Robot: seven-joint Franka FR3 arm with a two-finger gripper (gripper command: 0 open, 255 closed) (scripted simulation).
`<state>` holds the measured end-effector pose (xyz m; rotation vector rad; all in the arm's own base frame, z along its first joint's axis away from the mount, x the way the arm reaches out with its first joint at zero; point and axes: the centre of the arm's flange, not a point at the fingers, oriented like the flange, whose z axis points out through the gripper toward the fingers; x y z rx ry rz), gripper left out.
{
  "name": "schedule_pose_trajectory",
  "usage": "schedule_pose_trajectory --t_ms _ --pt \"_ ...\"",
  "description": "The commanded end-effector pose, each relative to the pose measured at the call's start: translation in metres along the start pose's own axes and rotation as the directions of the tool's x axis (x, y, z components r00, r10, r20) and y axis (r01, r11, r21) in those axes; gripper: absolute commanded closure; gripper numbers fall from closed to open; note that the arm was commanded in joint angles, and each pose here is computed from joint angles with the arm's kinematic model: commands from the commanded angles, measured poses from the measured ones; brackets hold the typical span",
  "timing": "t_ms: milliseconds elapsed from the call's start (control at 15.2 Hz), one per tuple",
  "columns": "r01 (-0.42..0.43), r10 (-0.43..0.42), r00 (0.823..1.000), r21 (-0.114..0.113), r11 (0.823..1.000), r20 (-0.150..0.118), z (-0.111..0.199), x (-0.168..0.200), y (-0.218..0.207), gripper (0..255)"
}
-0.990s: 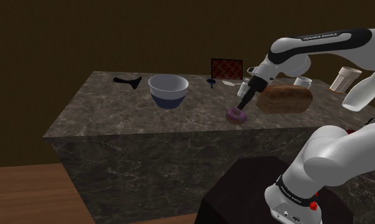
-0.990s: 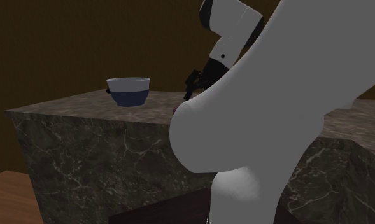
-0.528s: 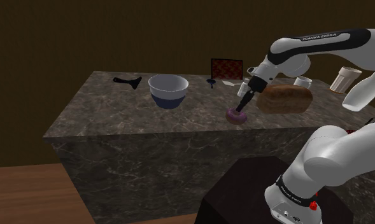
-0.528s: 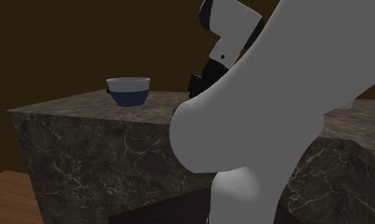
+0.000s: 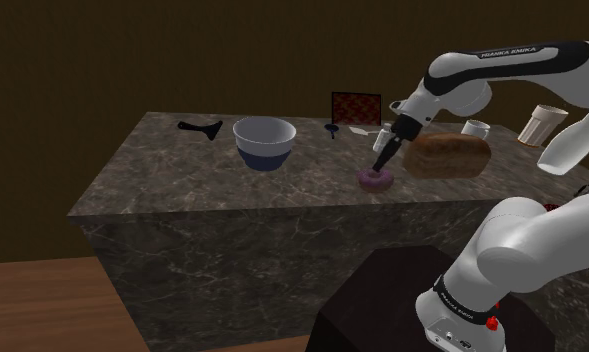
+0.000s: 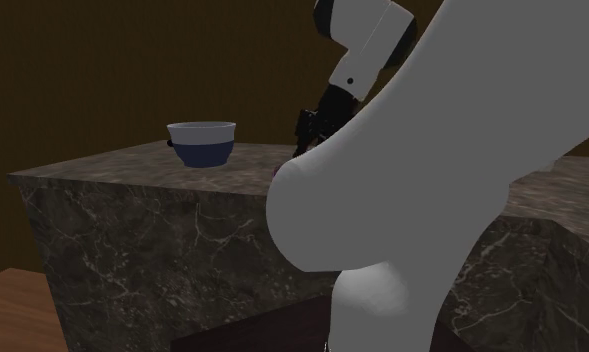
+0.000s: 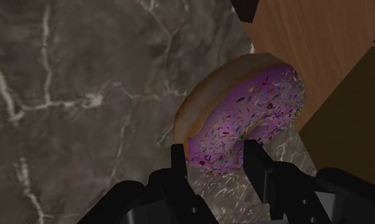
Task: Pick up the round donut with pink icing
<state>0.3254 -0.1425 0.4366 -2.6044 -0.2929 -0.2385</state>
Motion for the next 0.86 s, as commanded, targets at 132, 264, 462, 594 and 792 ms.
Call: schedule_pose_trajectory --t_ms 132,264,462,594,792 --pt "0.0 0.0 1.0 0.0 1.0 0.0 -0.018 0.005 -0.009 255" --pt "0.0 0.0 1.0 0.0 1.0 0.0 -0.027 0.007 -0.014 255" --pt "0.0 0.0 1.0 0.0 1.0 0.0 -0.04 0.011 -0.021 255" --pt "0.0 0.0 1.0 0.0 1.0 0.0 -0.049 0.013 -0.026 255" --pt "0.0 0.0 1.0 0.0 1.0 0.0 -0.055 0.014 -0.029 255"
